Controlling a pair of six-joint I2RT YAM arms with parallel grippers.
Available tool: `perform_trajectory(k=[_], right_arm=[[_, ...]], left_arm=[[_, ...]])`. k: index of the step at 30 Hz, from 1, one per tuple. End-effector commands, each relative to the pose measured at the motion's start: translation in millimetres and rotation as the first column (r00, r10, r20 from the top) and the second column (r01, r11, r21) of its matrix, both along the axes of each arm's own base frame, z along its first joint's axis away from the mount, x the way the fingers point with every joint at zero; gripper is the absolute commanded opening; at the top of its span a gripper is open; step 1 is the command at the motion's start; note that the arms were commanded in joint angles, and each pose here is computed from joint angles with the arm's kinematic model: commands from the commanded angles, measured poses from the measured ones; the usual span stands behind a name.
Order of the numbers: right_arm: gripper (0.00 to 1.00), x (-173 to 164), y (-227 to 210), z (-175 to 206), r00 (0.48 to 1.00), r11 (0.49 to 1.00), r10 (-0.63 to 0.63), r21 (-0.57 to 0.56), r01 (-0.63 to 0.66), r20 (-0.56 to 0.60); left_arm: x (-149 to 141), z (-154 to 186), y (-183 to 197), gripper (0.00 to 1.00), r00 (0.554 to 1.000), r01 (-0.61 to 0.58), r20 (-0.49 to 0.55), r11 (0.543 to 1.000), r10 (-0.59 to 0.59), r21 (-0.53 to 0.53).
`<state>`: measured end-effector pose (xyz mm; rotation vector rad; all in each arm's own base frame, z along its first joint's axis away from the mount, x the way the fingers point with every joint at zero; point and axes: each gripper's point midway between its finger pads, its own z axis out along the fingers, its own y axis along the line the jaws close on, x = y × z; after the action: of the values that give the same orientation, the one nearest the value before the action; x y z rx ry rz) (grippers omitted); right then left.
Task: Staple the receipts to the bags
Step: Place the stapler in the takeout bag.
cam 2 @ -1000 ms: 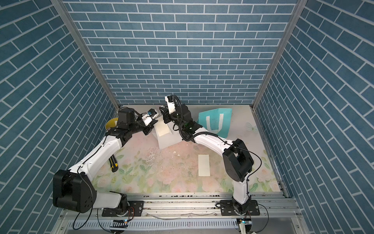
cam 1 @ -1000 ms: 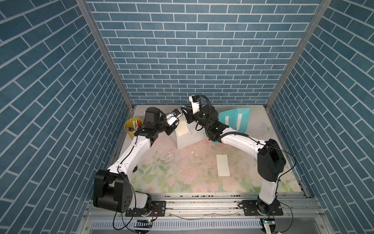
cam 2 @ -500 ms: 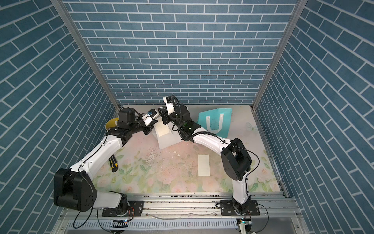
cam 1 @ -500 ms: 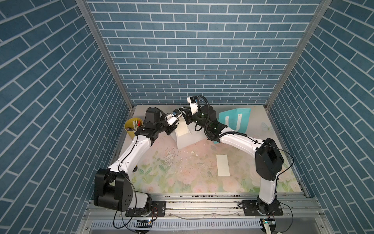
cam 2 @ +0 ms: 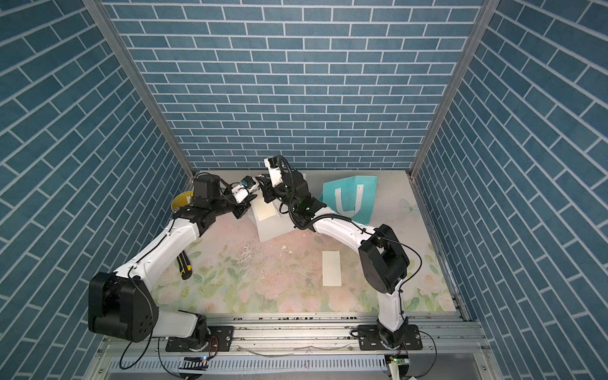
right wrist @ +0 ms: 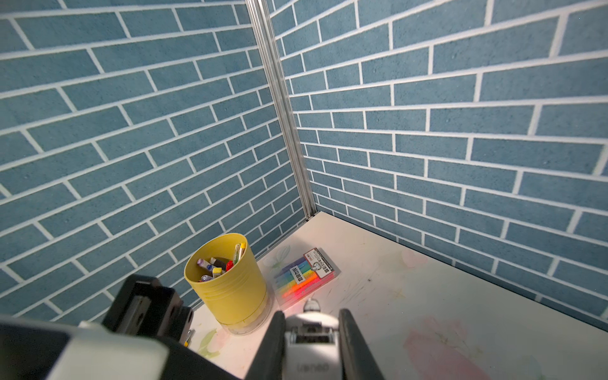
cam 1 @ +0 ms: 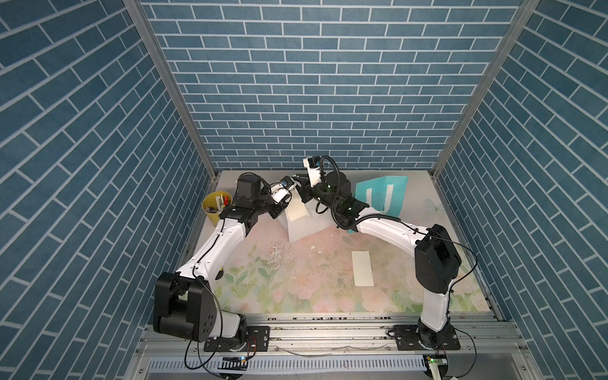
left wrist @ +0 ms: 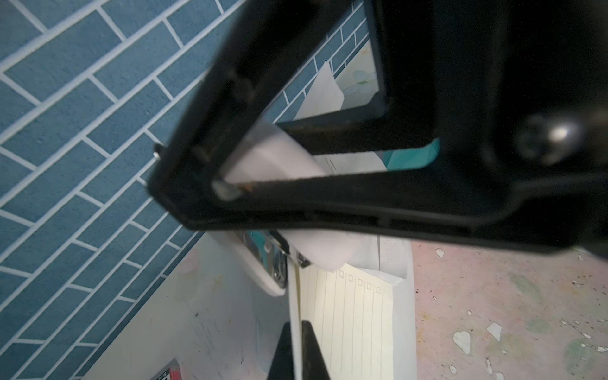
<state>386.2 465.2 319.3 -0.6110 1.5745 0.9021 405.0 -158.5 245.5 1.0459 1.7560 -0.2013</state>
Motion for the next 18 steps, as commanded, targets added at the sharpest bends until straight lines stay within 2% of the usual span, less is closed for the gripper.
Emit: perform_trajectory(k=[1, 18], right_arm=[[0.02, -5.6, 1.2, -0.7, 1.0, 1.0, 0.008, -0.005, -0.008, -0.009], [0.29, -3.0, -0.5, -10.2, 0.999, 1.0, -0.008, -0.004, 0.008, -0.032]], left_arm=[[-1.1, -5.3, -2.9, 0.0, 1.0, 0.009, -0.03, 1.0, -0.009, 0.006], [-1.3, -3.2, -4.0, 0.0, 0.999, 0.014, -0.033, 1.0, -0.014, 0.001]])
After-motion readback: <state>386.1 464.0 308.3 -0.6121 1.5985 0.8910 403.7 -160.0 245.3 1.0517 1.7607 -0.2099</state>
